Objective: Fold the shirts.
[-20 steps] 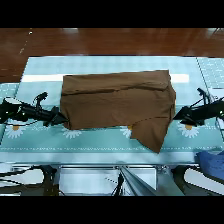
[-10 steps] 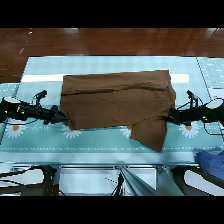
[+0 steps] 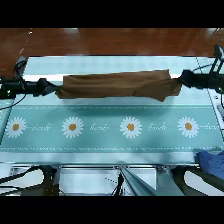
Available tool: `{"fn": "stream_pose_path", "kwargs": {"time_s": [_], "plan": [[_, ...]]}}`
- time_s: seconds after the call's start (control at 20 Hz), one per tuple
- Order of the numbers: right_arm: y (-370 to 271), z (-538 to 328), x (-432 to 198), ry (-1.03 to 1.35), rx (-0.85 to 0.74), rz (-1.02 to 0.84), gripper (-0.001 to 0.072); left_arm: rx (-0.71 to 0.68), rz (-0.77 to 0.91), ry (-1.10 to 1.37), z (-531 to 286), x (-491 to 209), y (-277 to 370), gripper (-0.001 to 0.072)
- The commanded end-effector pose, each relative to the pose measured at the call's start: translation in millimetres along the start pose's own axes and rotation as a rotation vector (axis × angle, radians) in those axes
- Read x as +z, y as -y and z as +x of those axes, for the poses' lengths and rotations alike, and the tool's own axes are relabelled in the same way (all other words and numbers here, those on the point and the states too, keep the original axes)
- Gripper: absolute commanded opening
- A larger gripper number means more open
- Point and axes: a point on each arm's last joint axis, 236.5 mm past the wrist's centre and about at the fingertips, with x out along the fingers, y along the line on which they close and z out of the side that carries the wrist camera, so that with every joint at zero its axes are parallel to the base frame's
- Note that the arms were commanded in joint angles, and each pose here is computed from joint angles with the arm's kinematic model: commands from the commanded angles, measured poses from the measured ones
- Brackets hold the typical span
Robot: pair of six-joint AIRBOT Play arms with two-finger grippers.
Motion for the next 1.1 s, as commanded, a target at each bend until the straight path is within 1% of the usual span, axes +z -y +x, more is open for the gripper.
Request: {"fn": "stream_pose_path", "kwargs": {"time_s": [0.0,0.15,0.35,0.5,0.65,0.7,0.75,0.8,0.85,0.9,1.0,1.05], "plan": [[-5,35,49,0.124,-0.004,-0.008,0.0021,0.050,0.041,0.156,18,52,4,0.0021],[2,78,68,0.166,-0.022,0.008,0.0021,0.077,0.053,0.191,39,78,-5,0.0021],[17,130,75,0.164,-0.032,0.043,0.0021,0.085,0.043,0.184,64,99,-26,0.0021],[33,151,68,0.150,-0.050,0.088,0.0023,0.098,0.011,0.157,82,94,-47,0.0021],[37,158,59,0.125,-0.054,0.090,0.0028,0.086,-0.012,0.100,94,79,-55,0.0022],[36,156,61,0.128,-0.053,0.083,0.0111,0.085,-0.012,0.088,95,76,-56,0.0026],[36,153,63,0.129,-0.059,0.049,0.0251,0.089,-0.007,0.077,93,74,-58,0.0090],[37,145,65,0.124,-0.073,-0.022,0.0358,0.087,-0.010,0.066,89,72,-60,0.0212],[43,134,70,0.122,-0.108,-0.108,0.0366,0.082,-0.019,0.055,85,70,-64,0.0372],[51,119,78,0.125,-0.155,-0.186,0.0365,0.067,-0.037,0.038,77,66,-67,0.0472],[76,84,94,0.132,-0.277,-0.283,0.0365,0.024,-0.068,-0.009,59,56,-70,0.0471],[96,65,98,0.123,-0.352,-0.282,0.0367,0.001,-0.078,-0.033,50,50,-69,0.0463]]}}
